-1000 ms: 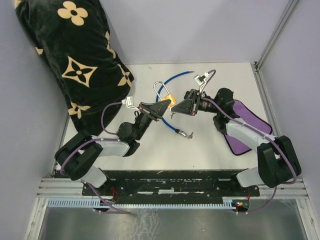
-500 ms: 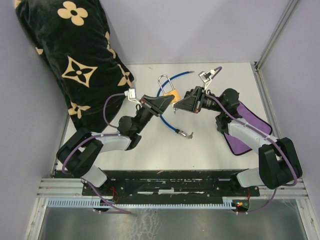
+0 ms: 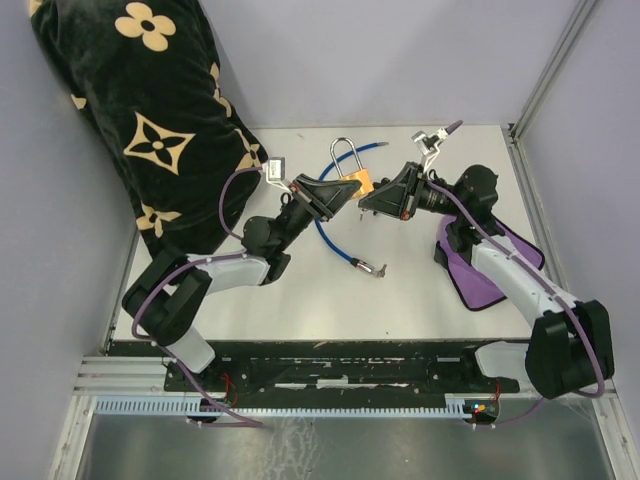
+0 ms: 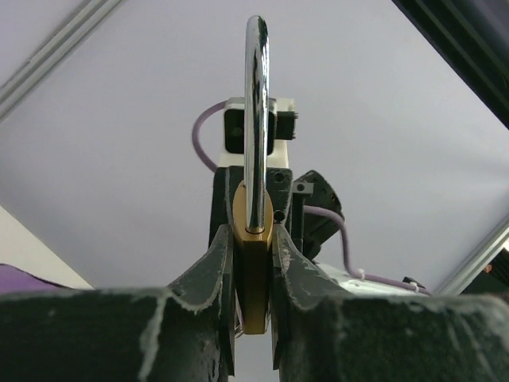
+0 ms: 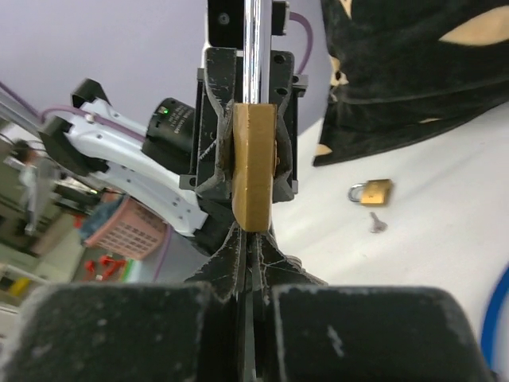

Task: Lock with the key
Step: Lock the lock, then place the lock at the center of the board, then place the key at the center of the board.

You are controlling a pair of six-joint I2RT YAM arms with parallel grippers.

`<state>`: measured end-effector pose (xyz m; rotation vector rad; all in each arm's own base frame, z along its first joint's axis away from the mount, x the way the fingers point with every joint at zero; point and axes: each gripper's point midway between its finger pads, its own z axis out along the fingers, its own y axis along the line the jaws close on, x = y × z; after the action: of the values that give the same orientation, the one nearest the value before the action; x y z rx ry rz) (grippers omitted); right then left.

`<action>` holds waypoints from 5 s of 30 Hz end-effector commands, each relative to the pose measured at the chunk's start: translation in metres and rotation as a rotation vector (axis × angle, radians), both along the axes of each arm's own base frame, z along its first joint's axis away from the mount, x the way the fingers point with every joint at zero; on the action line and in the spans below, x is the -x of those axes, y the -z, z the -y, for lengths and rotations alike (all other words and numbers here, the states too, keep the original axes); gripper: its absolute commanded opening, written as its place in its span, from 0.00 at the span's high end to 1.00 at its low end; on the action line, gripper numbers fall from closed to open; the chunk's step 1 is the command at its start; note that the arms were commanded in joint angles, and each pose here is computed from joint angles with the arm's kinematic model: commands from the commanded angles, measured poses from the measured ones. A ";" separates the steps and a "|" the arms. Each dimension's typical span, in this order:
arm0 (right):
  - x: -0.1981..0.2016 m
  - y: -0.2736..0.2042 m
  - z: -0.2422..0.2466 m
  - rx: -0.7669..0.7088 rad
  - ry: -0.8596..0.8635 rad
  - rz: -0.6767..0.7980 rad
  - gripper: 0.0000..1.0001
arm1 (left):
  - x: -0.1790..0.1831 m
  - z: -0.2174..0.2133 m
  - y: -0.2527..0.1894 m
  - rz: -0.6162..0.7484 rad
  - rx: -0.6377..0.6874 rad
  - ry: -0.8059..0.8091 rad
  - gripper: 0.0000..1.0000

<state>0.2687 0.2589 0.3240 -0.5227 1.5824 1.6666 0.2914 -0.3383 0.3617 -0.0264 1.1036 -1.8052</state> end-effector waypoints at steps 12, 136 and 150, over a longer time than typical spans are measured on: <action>0.032 -0.060 -0.003 -0.045 -0.140 0.154 0.98 | 0.008 -0.053 -0.070 -0.013 0.256 -0.246 0.97; 0.052 0.245 -0.042 0.766 -0.333 -0.177 0.94 | 0.068 -0.088 0.247 -0.500 -0.695 -0.092 0.93; 0.051 0.275 -0.057 0.844 -0.353 -0.267 0.68 | 0.057 -0.102 0.291 -0.663 -0.866 -0.170 0.33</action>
<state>0.2069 0.3066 0.0397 -1.0694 2.5432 1.2806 0.2122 -0.2380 0.0404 -0.1879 2.3065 -1.0886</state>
